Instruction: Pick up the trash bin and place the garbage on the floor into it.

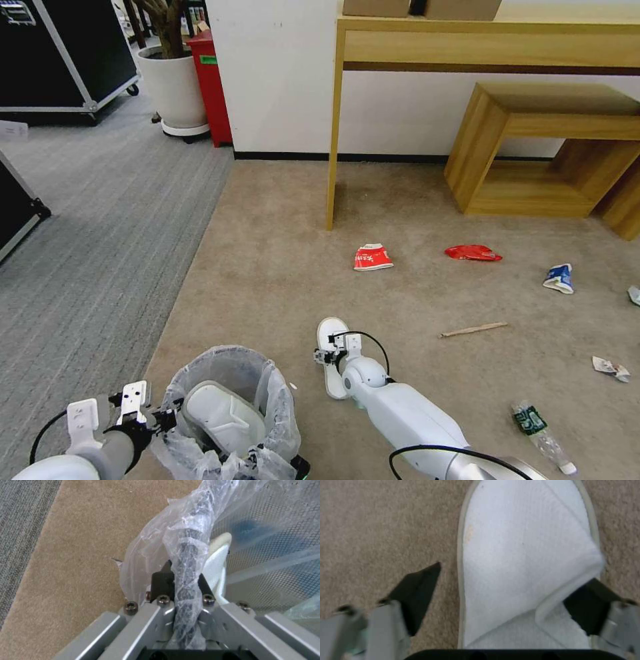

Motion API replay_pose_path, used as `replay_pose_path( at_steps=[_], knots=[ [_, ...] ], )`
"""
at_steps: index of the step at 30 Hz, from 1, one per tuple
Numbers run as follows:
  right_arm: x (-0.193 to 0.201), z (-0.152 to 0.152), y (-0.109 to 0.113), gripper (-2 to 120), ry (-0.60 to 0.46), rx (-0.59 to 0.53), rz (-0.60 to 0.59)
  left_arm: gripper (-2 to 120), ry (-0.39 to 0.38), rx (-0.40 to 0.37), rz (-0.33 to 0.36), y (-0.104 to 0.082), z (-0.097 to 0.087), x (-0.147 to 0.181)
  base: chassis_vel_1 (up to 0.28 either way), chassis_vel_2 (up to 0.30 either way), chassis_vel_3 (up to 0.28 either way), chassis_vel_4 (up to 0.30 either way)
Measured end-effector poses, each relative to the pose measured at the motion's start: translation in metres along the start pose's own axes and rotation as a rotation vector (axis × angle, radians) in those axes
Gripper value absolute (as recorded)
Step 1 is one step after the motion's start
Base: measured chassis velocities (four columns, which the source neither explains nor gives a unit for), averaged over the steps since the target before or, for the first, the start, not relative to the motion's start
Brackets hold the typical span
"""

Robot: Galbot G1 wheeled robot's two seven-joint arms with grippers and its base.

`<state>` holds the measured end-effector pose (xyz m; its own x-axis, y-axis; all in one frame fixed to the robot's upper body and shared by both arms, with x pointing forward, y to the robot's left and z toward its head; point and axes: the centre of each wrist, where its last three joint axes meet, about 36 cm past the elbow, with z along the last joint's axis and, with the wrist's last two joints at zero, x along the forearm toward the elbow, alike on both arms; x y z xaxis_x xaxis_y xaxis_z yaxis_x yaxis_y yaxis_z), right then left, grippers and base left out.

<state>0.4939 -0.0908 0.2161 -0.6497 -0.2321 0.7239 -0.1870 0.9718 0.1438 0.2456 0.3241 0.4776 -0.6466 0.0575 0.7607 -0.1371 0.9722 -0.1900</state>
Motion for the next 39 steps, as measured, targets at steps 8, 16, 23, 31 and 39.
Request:
replay_pose_path(
  at_steps=[8,16,23,31,39],
  knots=[
    [0.001,-0.008,-0.005,49,-0.017,-0.013,-0.006,0,0.002,-0.006,0.003,0.0,0.0,0.0,0.0,0.0,0.0,0.0],
    [0.004,-0.008,-0.01,21,-0.031,-0.013,-0.003,0,0.003,-0.018,0.002,0.0,-0.001,0.002,0.0,0.0,0.0,0.0],
    [0.007,-0.011,-0.009,0,-0.044,-0.01,0.006,0,0.002,-0.027,0.004,-0.002,-0.001,0.004,0.0,0.0,0.0,0.0],
    [0.016,-0.011,-0.012,0,-0.056,-0.022,0.008,0,-0.007,-0.035,0.009,-0.002,-0.005,0.005,0.0,0.0,0.0,0.0],
    [0.04,-0.037,-0.021,0,-0.177,-0.058,-0.043,0,-0.002,-0.048,0.03,-0.002,-0.008,0.004,0.0,0.0,0.0,0.0]
  ],
)
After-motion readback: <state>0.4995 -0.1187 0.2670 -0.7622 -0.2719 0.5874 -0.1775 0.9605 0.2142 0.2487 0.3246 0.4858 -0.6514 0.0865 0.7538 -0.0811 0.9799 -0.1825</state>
